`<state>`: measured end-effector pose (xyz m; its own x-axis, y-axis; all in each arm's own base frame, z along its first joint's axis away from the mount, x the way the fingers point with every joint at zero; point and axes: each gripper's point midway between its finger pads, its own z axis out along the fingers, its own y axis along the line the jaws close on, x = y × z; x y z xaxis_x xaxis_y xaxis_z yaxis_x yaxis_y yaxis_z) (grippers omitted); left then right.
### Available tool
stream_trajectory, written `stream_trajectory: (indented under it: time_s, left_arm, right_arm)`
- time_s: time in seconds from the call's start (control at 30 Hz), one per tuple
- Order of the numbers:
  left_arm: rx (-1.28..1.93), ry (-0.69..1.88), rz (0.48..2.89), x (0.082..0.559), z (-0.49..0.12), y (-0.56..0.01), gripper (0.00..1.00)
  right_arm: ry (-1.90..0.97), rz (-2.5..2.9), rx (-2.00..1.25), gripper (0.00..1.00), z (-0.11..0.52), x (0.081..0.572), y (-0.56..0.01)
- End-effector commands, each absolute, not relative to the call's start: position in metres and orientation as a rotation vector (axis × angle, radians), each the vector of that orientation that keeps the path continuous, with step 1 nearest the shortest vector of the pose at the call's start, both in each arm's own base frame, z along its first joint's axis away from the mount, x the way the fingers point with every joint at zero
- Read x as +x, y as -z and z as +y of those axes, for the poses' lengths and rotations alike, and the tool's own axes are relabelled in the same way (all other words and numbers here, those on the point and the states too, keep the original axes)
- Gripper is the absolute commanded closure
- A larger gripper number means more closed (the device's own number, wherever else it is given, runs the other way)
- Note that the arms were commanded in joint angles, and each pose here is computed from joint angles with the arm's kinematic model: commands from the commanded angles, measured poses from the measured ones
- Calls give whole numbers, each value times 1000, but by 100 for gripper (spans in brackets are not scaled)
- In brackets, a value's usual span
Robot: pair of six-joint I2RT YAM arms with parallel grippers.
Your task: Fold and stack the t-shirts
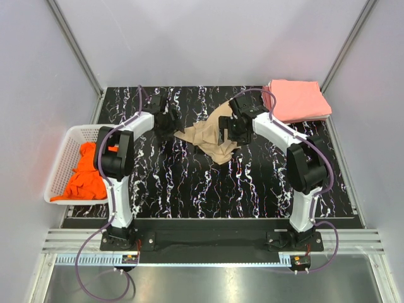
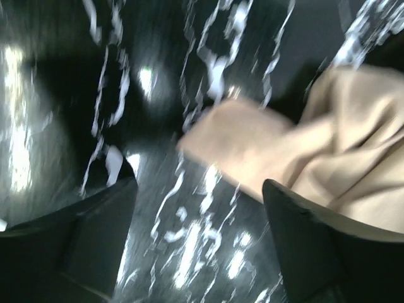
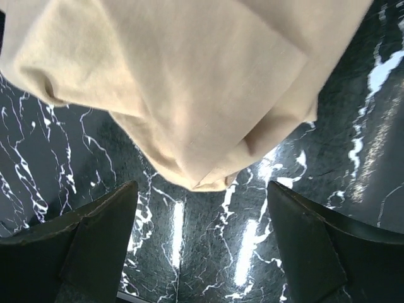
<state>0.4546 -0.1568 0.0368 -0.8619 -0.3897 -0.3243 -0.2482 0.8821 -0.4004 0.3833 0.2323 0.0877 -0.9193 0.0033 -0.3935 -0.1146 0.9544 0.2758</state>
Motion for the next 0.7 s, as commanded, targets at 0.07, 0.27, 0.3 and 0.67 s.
stream_trajectory:
  time_s: [0.07,0.27,0.3,0.67]
  left_arm:
    - [-477,573,2607,476,-175,-19,34]
    - [-469,663,2613,478,-187,-1,93]
    - [-467,671,2614,476,-188,0,98]
    - [-425,681,2583,477,-186,-16,100]
  right_arm:
    - [-439,2635,-66,11,222,415,-102]
    - [-475,2650,-87,14,226,431,-89]
    - [-485,2637,-94,15,229,435,-92]
    - [-440,2645,-50,26,220,466,-73]
